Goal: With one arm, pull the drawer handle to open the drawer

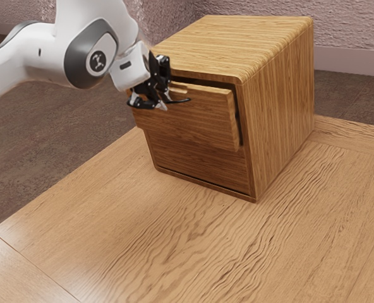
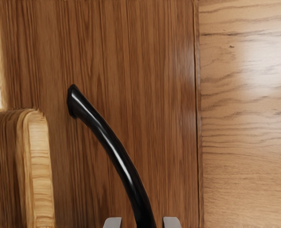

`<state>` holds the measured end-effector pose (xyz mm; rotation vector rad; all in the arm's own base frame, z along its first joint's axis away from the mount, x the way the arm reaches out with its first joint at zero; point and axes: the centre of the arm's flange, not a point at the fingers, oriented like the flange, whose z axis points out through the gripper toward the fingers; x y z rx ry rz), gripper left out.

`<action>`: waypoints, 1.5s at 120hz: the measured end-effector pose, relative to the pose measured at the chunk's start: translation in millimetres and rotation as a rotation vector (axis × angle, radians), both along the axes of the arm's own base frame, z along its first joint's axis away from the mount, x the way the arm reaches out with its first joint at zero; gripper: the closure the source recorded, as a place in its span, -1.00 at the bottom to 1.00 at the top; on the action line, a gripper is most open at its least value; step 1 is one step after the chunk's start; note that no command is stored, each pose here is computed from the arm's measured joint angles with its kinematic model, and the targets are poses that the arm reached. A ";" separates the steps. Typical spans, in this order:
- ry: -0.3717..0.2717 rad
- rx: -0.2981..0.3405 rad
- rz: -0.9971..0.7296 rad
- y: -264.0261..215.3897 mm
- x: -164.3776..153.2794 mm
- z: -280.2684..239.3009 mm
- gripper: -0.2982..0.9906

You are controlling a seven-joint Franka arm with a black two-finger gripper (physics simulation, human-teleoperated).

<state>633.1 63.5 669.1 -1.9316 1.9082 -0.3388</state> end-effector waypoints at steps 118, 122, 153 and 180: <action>0.031 -0.033 0.009 5.1 -44.0 -4.2 0.54; 0.031 -0.034 0.009 5.0 -45.6 -3.9 0.54; 0.033 -0.041 0.008 5.6 -59.1 -1.7 0.52; 0.036 -0.048 0.016 10.8 -72.4 -1.4 0.51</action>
